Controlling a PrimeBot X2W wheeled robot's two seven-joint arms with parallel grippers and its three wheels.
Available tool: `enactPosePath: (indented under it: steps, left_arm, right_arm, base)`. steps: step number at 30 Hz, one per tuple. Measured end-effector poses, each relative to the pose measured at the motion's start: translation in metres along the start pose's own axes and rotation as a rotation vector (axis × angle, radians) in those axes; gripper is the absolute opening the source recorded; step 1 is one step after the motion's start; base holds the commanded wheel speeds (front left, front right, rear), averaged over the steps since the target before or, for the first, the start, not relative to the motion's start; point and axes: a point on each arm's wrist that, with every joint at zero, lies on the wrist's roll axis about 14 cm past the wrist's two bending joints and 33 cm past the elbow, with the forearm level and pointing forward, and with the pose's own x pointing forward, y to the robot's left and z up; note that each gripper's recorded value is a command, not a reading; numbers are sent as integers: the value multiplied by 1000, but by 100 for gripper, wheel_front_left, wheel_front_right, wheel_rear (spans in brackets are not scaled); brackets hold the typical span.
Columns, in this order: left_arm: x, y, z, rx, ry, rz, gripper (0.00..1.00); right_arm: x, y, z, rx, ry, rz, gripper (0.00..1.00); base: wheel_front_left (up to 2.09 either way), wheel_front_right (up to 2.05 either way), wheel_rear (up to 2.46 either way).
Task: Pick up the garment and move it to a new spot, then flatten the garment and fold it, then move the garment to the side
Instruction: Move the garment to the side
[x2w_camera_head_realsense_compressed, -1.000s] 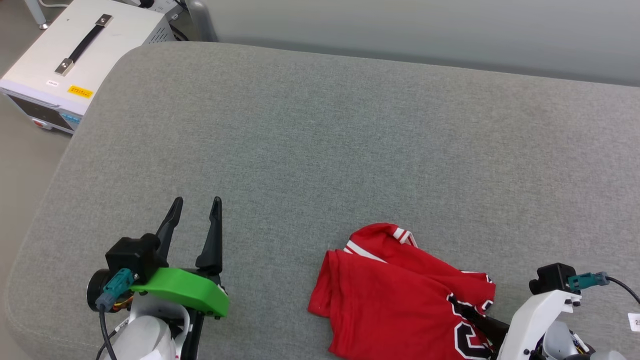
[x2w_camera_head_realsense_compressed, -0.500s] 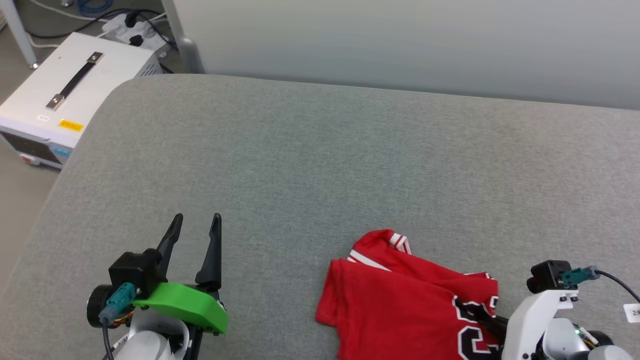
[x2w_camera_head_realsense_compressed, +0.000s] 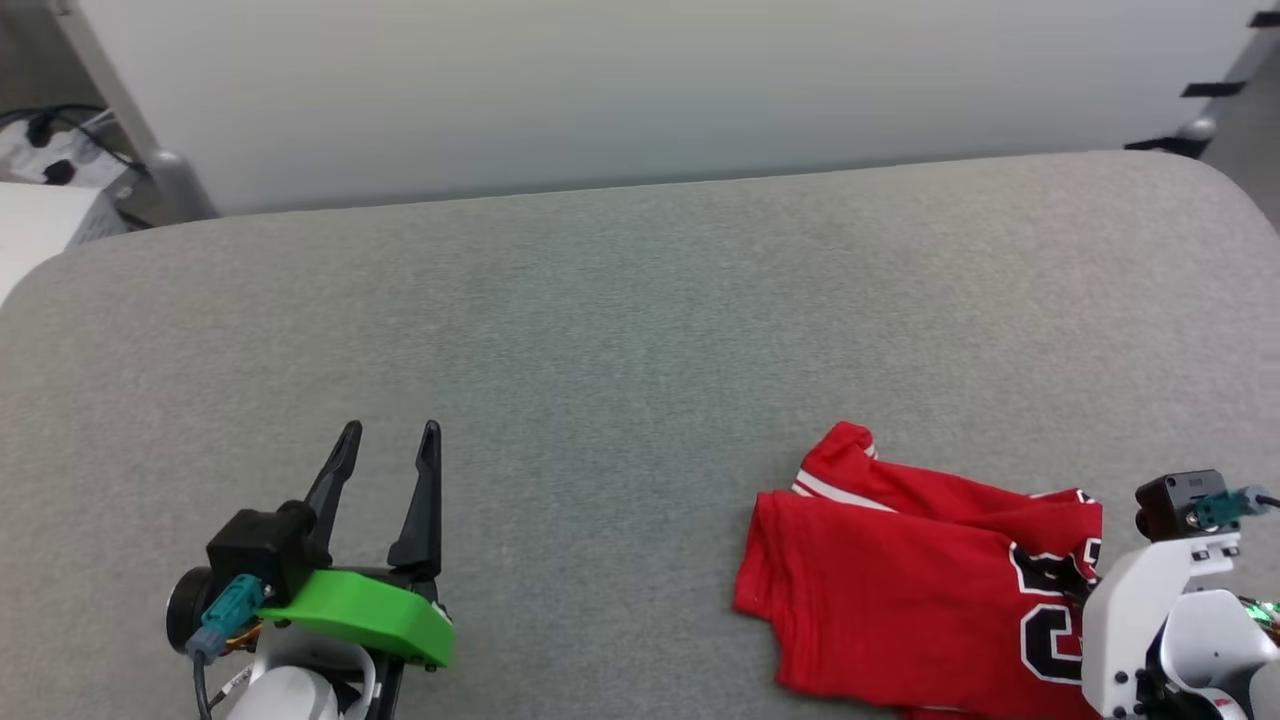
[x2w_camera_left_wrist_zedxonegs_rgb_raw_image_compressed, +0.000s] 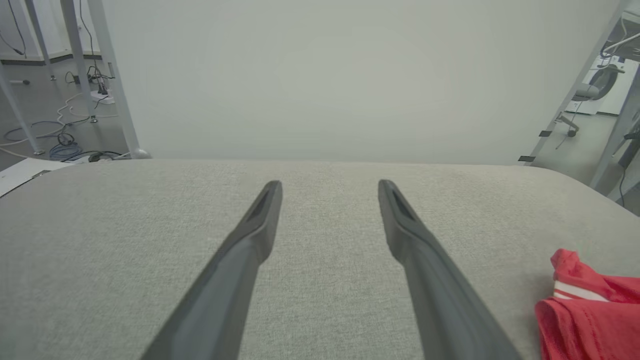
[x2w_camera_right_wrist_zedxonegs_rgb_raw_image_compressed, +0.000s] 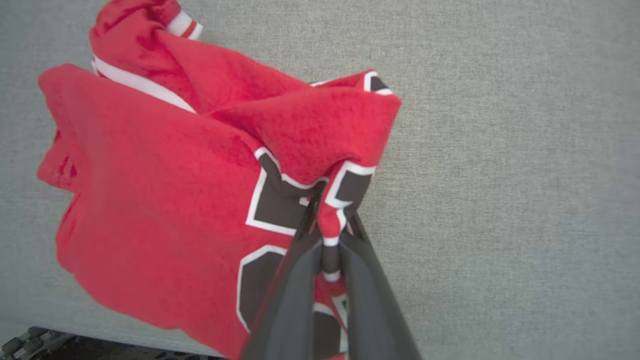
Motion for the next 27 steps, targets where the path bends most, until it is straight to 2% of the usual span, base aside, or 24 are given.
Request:
enactPosePath:
  steps: [9, 10, 13, 19, 27]
  left_arm:
    - [52, -59, -1, -19, -37, -210, 100]
    - [70, -76, -4, -41, -49, -275, 100]
    - [90, -88, -11, -58, -57, -332, 100]
    - [122, -105, -25, -93, -73, -419, 100]
    - [151, -101, -57, -132, -68, -465, 100]
  right_arm:
    - [-15, -57, 32, -25, -54, -161, 0]
    - [-17, -87, 41, -37, -56, -246, 0]
    - [-20, -124, 57, -64, -69, -350, 0]
    - [-14, -183, 77, -113, -45, -516, 0]
    - [18, -238, 104, -193, -22, -665, 0]
  base:
    - [0, 0, 0]
    - [0, 0, 0]
    - [0, 0, 0]
    - [0, 0, 0]
    - [0, 0, 0]
